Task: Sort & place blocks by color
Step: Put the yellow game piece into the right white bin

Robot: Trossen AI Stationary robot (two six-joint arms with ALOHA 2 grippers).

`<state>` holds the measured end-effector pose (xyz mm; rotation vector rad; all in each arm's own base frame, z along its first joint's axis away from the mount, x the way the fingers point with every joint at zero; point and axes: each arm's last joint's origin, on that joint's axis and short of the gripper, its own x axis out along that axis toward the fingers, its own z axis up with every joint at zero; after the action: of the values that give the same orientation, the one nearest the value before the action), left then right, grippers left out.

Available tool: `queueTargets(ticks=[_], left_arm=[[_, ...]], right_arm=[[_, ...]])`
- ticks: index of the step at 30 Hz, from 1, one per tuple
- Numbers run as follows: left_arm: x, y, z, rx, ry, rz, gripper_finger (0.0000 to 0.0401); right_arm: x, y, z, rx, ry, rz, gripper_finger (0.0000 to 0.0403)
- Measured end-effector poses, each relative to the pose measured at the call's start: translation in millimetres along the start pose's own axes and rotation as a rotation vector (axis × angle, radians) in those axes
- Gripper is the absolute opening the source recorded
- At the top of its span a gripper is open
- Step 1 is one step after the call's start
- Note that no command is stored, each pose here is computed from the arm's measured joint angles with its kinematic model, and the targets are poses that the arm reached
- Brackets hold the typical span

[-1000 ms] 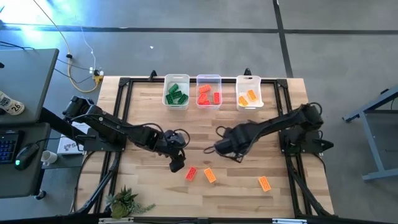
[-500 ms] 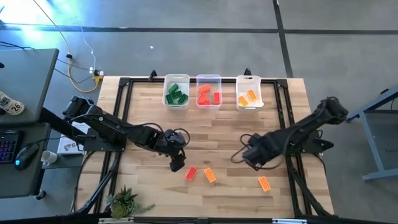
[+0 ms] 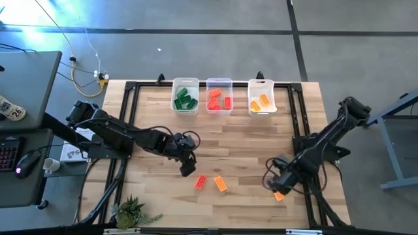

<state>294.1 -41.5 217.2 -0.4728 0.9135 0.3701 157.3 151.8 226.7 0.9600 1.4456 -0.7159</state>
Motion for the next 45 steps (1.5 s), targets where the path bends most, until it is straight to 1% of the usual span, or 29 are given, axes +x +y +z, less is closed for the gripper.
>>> queueTargets(ticks=[4, 7, 12, 16, 19, 24, 28, 31, 33, 36, 37, 40, 45], left_arm=[[1, 2, 2, -0.009, -0.002, 0.005, 0.0236], [1, 4, 3, -0.014, -0.004, 0.009, 0.0236], [1, 5, 4, -0.019, -0.008, 0.010, 0.0236], [1, 5, 4, -0.019, -0.010, 0.009, 0.0236], [1, 5, 5, -0.019, -0.011, 0.008, 0.0236], [1, 5, 5, -0.019, -0.012, 0.009, 0.0236], [1, 5, 5, -0.020, -0.013, 0.010, 0.0236], [1, 5, 5, -0.020, -0.014, 0.011, 0.0236], [1, 5, 5, -0.020, -0.020, 0.017, 0.0236], [1, 5, 5, -0.020, -0.028, 0.027, 0.0236], [1, 5, 5, -0.020, -0.029, 0.028, 0.0236], [1, 5, 5, -0.020, -0.030, 0.028, 0.0236], [1, 5, 5, -0.021, -0.031, 0.030, 0.0236]], right_arm=[[17, 3, -13, 0.036, 0.019, 0.011, 0.0225], [28, 8, -20, 0.050, 0.024, 0.012, 0.0229], [44, 15, -26, 0.102, 0.023, -0.001, 0.0229], [54, 23, -28, 0.109, 0.027, 0.009, 0.0229], [65, 25, -28, 0.114, 0.017, -0.028, 0.0229], [84, 27, -29, 0.122, 0.047, -0.117, 0.0229], [95, 31, -30, 0.123, 0.061, -0.131, 0.0228], [98, 33, -31, 0.123, 0.070, -0.125, 0.0207], [98, 34, -31, 0.122, 0.066, -0.117, 0.0176], [97, 35, -29, 0.123, 0.063, -0.106, 0.0115], [96, 36, -28, 0.115, 0.064, -0.103, 0.0107], [93, 37, -23, 0.082, 0.045, -0.081, 0.0107], [82, 42, -4, 0.048, -0.057, -0.003, 0.0107]])
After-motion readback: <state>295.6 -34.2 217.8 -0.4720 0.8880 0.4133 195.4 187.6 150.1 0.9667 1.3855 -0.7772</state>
